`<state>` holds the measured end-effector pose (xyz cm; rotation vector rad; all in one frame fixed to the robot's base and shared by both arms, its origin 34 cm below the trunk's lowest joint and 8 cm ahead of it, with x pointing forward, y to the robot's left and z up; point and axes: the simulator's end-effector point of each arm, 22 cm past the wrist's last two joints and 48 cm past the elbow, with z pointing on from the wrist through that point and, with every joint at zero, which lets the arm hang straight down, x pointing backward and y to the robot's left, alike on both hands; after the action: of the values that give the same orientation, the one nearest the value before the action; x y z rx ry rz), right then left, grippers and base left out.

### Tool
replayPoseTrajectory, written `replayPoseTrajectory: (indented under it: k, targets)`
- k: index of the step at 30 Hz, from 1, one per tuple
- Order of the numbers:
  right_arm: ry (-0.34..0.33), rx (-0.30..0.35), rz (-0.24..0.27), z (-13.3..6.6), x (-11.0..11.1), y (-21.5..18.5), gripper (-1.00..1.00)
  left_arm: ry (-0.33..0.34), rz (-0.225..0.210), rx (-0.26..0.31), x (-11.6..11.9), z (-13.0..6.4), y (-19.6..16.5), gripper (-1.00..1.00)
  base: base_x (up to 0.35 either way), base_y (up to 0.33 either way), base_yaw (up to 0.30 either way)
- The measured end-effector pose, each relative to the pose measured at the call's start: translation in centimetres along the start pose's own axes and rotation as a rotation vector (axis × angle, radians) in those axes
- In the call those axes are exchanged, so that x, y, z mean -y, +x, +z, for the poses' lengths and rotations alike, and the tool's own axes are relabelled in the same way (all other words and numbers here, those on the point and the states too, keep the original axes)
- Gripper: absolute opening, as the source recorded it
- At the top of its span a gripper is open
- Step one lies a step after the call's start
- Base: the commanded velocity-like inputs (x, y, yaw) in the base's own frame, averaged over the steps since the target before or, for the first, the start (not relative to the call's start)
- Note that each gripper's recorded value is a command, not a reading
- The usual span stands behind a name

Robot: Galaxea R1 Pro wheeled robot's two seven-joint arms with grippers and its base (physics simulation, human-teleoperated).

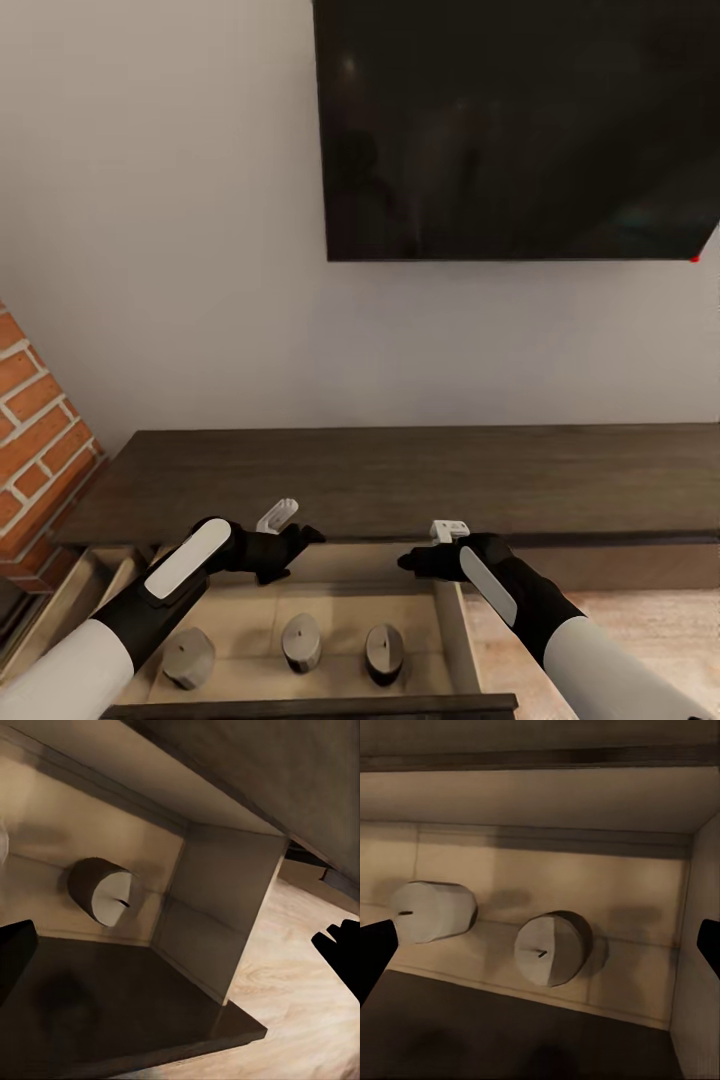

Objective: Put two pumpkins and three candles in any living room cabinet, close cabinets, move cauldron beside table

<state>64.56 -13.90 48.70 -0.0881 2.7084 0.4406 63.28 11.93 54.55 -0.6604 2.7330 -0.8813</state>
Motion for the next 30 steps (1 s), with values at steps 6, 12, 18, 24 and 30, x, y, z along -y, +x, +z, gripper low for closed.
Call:
replayPoseTrajectory:
  k: [6, 12, 18, 24, 30]
  targets:
    - [-0.001, 0.000, 0.000, -1.0, -0.4, -0.7, 1.00, -0.001, -0.001, 0.000, 0.7, -0.9, -0.2, 1.00, -0.223, 0.171, 0.000]
    - [-0.002, 0.000, 0.000, -2.0, -0.8, -1.3, 1.00, -0.002, -0.002, -0.001, 1.5, -1.8, -0.5, 1.00, -0.237, 0.183, 0.000]
    - [-0.002, -0.001, 0.000, -2.9, -1.1, -1.9, 1.00, -0.002, -0.002, -0.001, 2.3, -2.7, -0.7, 1.00, -0.215, 0.166, 0.000]
    - [-0.003, 0.001, -0.002, -3.9, -1.4, -2.6, 1.00, -0.001, -0.002, -0.002, 3.1, -3.6, -0.8, 1.00, -0.042, 0.032, 0.000]
    - [-0.011, -0.104, -0.012, -5.2, -2.1, -1.1, 1.00, 0.004, 0.023, -0.037, 4.0, -4.6, -0.3, 1.00, -0.003, 0.001, 0.000]
